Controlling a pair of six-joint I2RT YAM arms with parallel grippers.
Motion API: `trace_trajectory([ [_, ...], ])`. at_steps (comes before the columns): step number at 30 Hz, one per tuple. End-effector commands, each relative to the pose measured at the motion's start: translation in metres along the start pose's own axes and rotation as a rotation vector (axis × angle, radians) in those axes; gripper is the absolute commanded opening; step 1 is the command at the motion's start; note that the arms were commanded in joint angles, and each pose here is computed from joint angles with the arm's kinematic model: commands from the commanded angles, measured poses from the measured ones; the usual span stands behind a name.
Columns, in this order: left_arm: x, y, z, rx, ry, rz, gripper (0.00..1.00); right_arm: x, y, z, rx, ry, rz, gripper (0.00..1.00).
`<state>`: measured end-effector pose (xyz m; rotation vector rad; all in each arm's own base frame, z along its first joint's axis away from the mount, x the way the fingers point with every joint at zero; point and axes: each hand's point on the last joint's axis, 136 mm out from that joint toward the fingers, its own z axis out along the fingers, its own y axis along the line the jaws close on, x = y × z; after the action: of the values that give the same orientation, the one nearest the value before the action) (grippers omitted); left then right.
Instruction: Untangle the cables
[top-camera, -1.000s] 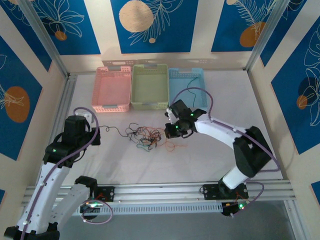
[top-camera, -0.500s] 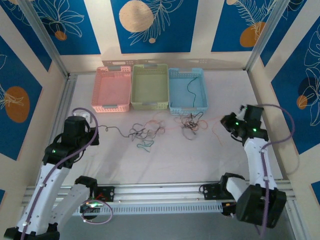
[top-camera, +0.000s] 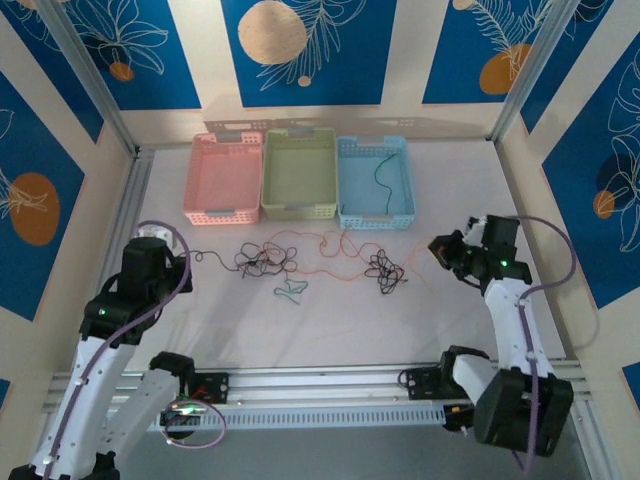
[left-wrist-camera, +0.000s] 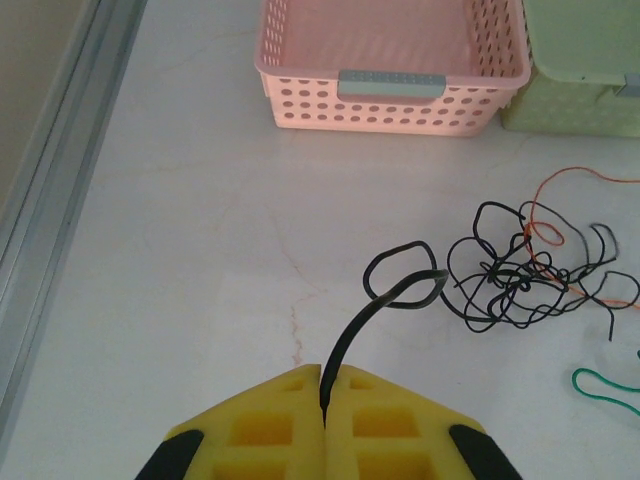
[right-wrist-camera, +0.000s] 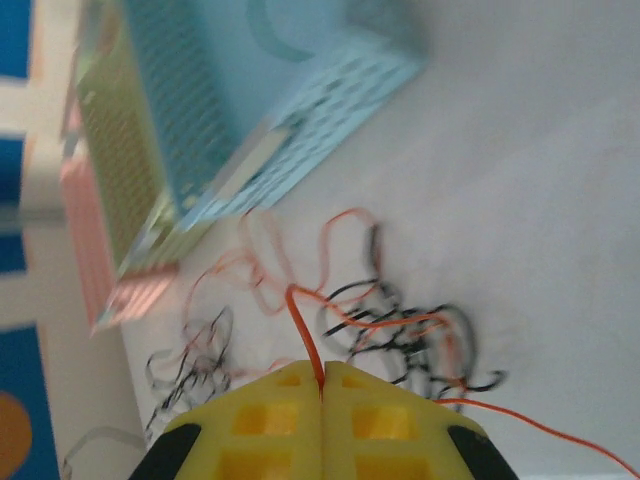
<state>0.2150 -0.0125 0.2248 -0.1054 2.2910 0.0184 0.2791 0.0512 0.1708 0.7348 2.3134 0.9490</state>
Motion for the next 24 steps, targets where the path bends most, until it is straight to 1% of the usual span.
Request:
trace_trajectory([
  [1, -0.004, -0.002, -0.002, 0.015, -0.016, -0.004, 0.0, 0.006, 0.071, -0.032, -0.121, -0.037, -0.194, 0.0],
  [6, -0.002, -0.005, 0.002, 0.027, 0.003, 0.001, 0.0, 0.014, 0.172, -0.093, -0.345, -0.078, -0.386, 0.0],
  [9, -0.001, -0.005, 0.002, 0.028, 0.006, 0.003, 0.0, 0.011, 0.234, -0.145, -0.502, -0.144, -0.486, 0.0],
  [11, -0.001, -0.004, 0.003, 0.024, 0.008, 0.002, 0.0, 0.009, 0.276, -0.185, -0.604, -0.193, -0.556, 0.0],
  [14, -0.001, -0.005, 0.003, 0.024, 0.011, 0.001, 0.0, 0.008, 0.324, -0.235, -0.737, -0.246, -0.63, 0.0],
  [16, -0.001, -0.005, 0.003, 0.025, 0.011, 0.002, 0.0, 0.01, 0.347, -0.257, -0.816, -0.255, -0.672, 0.0],
  [18, -0.001, -0.005, 0.003, 0.027, 0.011, 0.002, 0.0, 0.01, 0.36, -0.266, -0.851, -0.25, -0.687, 0.0],
  [20, -0.001, -0.006, 0.003, 0.03, 0.01, 0.002, 0.0, 0.006, 0.361, -0.259, -0.831, -0.239, -0.675, 0.0],
  [24, 0.0, -0.007, 0.004, 0.038, 0.012, 0.004, 0.0, 0.002, 0.338, -0.222, -0.734, -0.186, -0.605, 0.0],
])
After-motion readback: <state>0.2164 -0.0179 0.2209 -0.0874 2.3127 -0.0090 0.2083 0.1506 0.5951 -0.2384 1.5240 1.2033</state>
